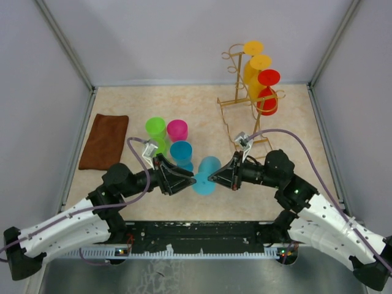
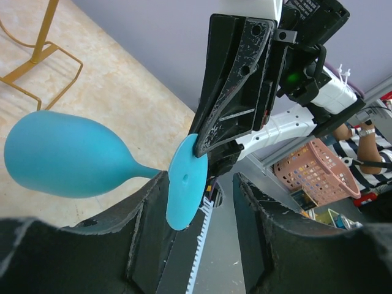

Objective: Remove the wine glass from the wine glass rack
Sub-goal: Place the wine glass at the center of the board.

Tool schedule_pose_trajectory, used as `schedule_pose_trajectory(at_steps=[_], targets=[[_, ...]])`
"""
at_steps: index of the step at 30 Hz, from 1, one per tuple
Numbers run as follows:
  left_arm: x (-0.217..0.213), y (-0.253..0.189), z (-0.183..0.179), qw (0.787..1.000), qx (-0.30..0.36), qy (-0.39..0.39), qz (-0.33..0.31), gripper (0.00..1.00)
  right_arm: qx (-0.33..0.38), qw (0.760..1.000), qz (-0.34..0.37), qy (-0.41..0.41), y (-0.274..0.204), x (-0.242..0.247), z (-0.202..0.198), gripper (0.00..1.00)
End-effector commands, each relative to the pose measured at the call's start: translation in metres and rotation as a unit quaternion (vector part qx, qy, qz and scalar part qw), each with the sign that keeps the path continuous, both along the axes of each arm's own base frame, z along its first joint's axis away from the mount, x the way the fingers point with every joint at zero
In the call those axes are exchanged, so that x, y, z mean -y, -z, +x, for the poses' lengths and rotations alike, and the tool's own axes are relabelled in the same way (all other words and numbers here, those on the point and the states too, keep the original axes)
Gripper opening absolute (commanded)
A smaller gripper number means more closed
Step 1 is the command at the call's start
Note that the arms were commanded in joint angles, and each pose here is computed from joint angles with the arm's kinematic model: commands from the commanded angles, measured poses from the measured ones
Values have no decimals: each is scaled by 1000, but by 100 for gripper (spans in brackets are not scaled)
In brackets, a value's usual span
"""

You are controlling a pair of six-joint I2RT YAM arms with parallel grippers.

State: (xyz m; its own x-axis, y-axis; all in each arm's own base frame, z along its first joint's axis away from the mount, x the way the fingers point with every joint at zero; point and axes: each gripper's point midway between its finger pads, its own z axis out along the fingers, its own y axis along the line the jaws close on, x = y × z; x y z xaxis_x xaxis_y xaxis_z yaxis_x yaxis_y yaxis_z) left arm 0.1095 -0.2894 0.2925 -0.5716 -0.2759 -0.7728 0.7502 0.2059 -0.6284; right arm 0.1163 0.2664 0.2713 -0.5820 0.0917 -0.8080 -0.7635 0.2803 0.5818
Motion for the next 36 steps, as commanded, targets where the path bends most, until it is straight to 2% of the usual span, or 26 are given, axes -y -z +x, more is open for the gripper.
schedule_pose_trajectory(at_steps=[1,7,14,19,24,26,36], targets=[[7,-7,-6,1000,9,25,-14,53,55,998,33,7,-37,6,-2,0],[13,-13,-6,999,15,38,-13,52,67,998,14,12,-41,11,-2,0],[5,-13,0,1000,15,7,-10,54,69,997,-3,32,-39,19,1,0],[1,-14,3,1000,17,-7,-10,57,73,997,7,22,-43,18,-2,0],[12,-13,-1,1000,16,24,-3,54,78,997,22,10,-48,14,-5,0],[17,-12,-4,999,16,38,-1,50,79,997,23,7,-47,13,-6,0],[21,-19,-15,996,46,73,-27,3,88,996,23,12,-48,18,-8,0]])
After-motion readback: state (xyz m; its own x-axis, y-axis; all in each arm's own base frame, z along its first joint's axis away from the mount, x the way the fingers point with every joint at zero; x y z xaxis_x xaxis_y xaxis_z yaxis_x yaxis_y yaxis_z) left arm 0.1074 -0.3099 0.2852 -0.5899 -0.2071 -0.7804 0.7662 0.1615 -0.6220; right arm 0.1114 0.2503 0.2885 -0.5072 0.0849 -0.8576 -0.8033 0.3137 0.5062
